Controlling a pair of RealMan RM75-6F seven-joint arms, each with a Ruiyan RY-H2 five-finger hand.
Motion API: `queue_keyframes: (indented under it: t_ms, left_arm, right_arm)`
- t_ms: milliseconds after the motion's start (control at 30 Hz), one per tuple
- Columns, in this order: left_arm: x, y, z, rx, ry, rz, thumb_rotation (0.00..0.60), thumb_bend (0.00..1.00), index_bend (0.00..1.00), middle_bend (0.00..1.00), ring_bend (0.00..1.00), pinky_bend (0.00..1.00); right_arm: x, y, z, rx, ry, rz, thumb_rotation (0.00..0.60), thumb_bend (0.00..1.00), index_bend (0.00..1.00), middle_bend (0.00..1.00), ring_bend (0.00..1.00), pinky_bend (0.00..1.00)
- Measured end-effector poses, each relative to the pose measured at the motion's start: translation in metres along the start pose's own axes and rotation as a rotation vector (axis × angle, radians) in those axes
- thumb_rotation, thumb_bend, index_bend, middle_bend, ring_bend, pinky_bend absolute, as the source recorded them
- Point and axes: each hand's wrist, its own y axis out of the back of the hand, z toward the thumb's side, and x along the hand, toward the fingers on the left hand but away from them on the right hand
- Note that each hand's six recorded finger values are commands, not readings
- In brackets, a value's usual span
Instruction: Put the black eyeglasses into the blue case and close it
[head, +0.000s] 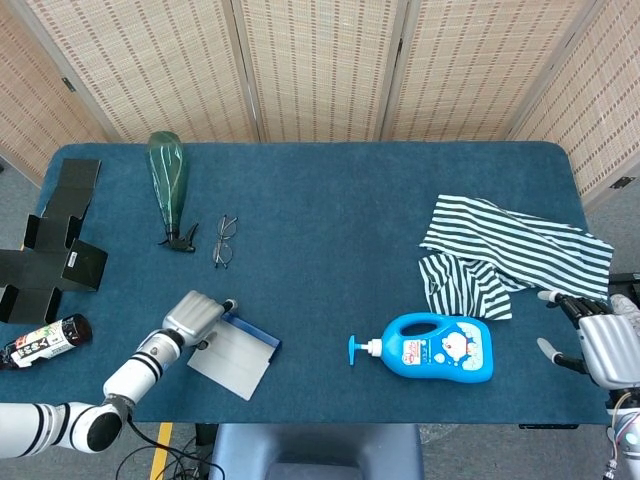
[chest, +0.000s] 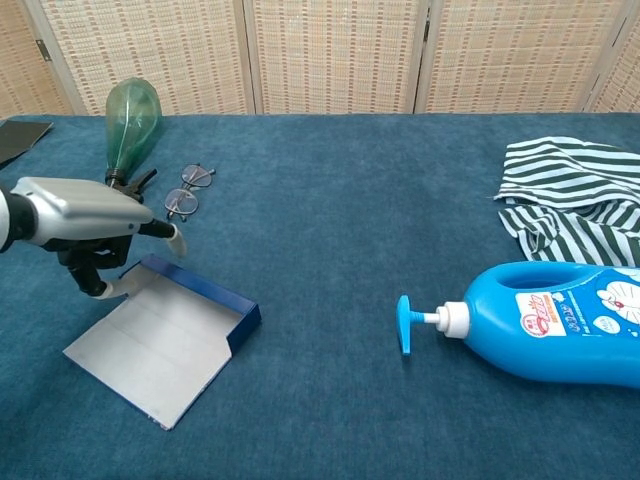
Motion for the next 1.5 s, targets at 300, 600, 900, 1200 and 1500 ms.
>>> queue_keyframes:
  t_ms: [300, 600, 900, 1200, 1500]
  left_arm:
    - [0.01, 0.004, 0.026, 0.004, -0.092, 0.16, 0.6, 0.32, 0.3, 0.96, 0.99, 1.0]
    - [0.034, 0.003, 0.028, 0.109, -0.064, 0.214, 0.6, 0.32, 0.34, 0.96, 0.99, 1.0]
    - [0.055, 0.012, 0.012, 0.089, 0.024, 0.22, 0.6, 0.32, 0.36, 0.96, 0.99, 1.0]
    - [0.071, 0.025, -0.01, 0.041, 0.121, 0.219, 0.6, 0.32, 0.37, 0.96, 0.99, 1.0]
    - [0.068, 0.03, -0.03, 0.022, 0.193, 0.214, 0.6, 0.32, 0.24, 0.96, 0.99, 1.0]
  right_arm:
    - [0.002, 0.0, -0.005, -0.002, -0.018, -0.001, 0.6, 0.23, 0.26, 0.38, 0.4, 0.39]
    - [0.007, 0.004, -0.01, -0.004, -0.03, -0.011, 0.6, 0.23, 0.26, 0.38, 0.4, 0.39]
    - [0.008, 0.006, -0.012, -0.005, -0.034, -0.02, 0.6, 0.23, 0.26, 0.38, 0.4, 0.39]
    - [0.009, 0.007, -0.014, -0.004, -0.04, -0.022, 0.6, 0.23, 0.26, 0.38, 0.4, 0.39]
    - [0.009, 0.007, -0.016, -0.007, -0.041, -0.022, 0.6, 0.23, 0.26, 0.38, 0.4, 0.39]
